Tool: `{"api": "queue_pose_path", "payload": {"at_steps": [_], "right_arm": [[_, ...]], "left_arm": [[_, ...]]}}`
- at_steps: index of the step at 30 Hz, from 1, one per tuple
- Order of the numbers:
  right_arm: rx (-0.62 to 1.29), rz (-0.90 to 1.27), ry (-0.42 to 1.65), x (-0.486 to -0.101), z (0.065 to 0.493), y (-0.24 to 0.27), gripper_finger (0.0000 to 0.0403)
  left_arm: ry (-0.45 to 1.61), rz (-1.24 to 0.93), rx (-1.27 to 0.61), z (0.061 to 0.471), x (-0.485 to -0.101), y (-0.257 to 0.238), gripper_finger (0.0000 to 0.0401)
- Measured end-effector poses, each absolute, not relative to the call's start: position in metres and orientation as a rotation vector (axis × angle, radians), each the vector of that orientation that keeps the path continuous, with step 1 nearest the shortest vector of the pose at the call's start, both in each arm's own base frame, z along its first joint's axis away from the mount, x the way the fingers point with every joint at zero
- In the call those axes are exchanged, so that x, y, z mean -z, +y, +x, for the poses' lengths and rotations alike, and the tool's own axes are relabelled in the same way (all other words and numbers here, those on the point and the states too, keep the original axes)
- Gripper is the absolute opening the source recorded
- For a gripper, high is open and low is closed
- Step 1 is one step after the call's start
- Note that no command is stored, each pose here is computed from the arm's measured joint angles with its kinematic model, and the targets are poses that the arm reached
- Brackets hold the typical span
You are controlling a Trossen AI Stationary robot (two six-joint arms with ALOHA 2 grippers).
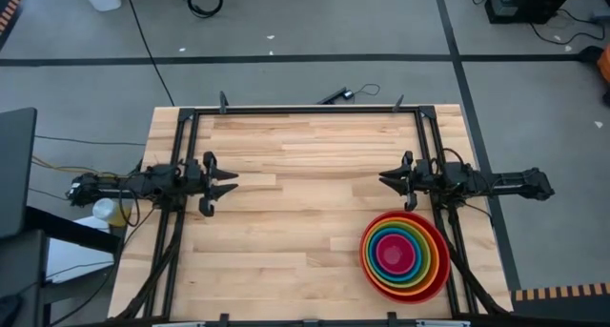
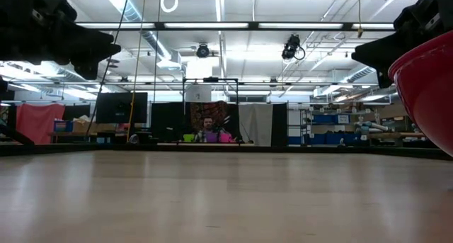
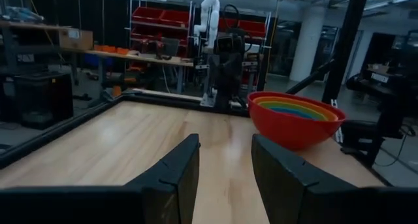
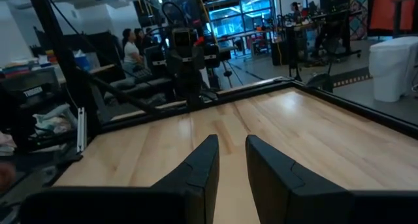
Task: Nest bowls inside each other
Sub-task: Return to Home Position
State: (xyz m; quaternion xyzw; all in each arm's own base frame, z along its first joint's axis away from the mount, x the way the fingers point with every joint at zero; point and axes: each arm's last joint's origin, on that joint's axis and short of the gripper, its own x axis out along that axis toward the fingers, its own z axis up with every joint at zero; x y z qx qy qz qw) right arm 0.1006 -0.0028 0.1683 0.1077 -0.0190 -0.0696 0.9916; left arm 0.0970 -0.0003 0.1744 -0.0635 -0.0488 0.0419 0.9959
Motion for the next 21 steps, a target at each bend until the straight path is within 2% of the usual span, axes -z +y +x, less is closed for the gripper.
{"api": "queue_pose_path", "payload": {"at_steps": [5,21], "right_arm": [[0.140,0.216,-0.038,-0.1683,0.1006,-0.0028,0.0087],[0.140,0.216,-0.038,-0.1683,0.1006,-0.0028,0.0087]], "left_arm": [[-0.093,-0.015,-0.092,0.0970,-0.1744,-0.0003,0.0142],[-0.093,-0.021,-0.091,0.0971,-0.1743,-0.0003,0.0142]]}}
